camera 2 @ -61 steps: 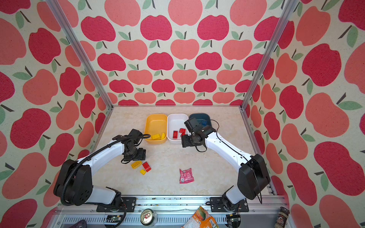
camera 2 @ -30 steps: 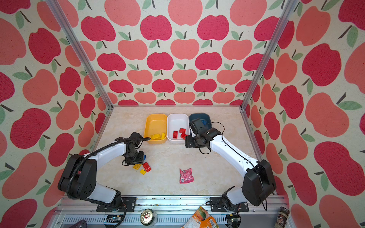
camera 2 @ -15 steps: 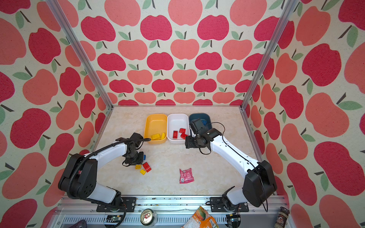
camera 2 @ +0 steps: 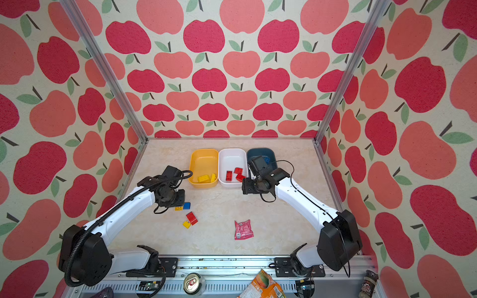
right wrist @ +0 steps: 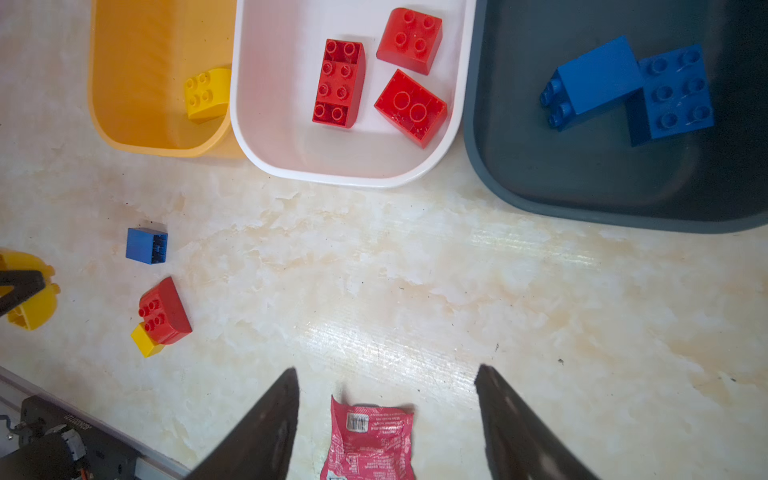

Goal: Sort the legos into containers by color
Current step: 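Carry the yellow brick into the yellow bin and open the left gripper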

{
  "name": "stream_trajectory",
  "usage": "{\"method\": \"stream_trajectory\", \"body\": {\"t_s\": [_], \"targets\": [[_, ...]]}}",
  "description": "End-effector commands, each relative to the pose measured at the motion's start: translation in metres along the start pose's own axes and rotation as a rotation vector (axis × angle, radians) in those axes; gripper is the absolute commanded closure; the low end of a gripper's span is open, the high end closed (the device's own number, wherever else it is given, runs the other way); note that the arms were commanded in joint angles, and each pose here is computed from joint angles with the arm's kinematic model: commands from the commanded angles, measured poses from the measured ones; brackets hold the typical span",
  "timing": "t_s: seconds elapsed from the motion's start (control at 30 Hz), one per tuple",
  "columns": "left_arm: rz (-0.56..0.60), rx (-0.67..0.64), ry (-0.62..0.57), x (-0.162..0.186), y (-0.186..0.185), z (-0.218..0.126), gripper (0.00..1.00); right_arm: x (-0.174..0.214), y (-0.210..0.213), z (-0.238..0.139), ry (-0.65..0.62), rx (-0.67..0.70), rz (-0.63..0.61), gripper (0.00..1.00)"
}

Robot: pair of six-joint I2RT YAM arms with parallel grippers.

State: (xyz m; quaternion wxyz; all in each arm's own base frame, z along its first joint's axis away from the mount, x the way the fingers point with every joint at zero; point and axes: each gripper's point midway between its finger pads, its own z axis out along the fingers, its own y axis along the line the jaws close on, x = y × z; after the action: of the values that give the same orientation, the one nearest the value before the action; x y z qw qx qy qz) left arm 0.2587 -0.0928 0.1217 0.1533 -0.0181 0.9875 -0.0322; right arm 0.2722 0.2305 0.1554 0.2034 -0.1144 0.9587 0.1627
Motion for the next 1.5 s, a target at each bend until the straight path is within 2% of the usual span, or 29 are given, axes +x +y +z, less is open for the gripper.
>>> {"method": "stream_trajectory", "body": {"t_s": [0.0,0.13,0.23,0.43,0.6,0.9,0.97,1.17,1.27,1.47], "targets": [[0.028,-0.014,-0.068,-0.023,-0.005,-0.022,0.75,0.0,0.0,-0.003,-0.011,-0.014,0.026,0.3],[0.063,0.03,-0.154,-0.062,-0.026,-0.033,0.75,0.0,-0.001,-0.003,-0.012,-0.01,0.03,0.3],[0.09,0.06,-0.182,-0.09,-0.043,-0.025,0.75,0.001,-0.001,-0.003,-0.012,-0.011,0.034,0.3],[0.134,0.112,-0.229,-0.143,-0.076,0.003,0.75,0.001,-0.002,-0.005,-0.017,-0.009,0.036,0.3],[0.165,0.128,-0.214,-0.172,-0.096,0.034,0.75,0.002,-0.003,-0.005,-0.013,-0.005,0.04,0.3],[0.173,0.118,-0.198,-0.192,-0.102,0.068,0.73,0.004,-0.004,-0.004,-0.011,-0.001,0.047,0.3],[0.171,0.121,-0.199,-0.193,-0.103,0.07,0.69,0.004,-0.004,-0.004,-0.01,0.0,0.047,0.3],[0.163,0.122,-0.207,-0.194,-0.103,0.069,0.49,0.002,-0.003,-0.003,-0.007,-0.004,0.044,0.3],[0.16,0.126,-0.214,-0.195,-0.103,0.067,0.44,0.0,-0.002,-0.003,-0.009,-0.006,0.042,0.3],[0.146,0.142,-0.226,-0.192,-0.103,0.059,0.41,0.001,-0.002,-0.002,-0.007,-0.005,0.041,0.3]]}}
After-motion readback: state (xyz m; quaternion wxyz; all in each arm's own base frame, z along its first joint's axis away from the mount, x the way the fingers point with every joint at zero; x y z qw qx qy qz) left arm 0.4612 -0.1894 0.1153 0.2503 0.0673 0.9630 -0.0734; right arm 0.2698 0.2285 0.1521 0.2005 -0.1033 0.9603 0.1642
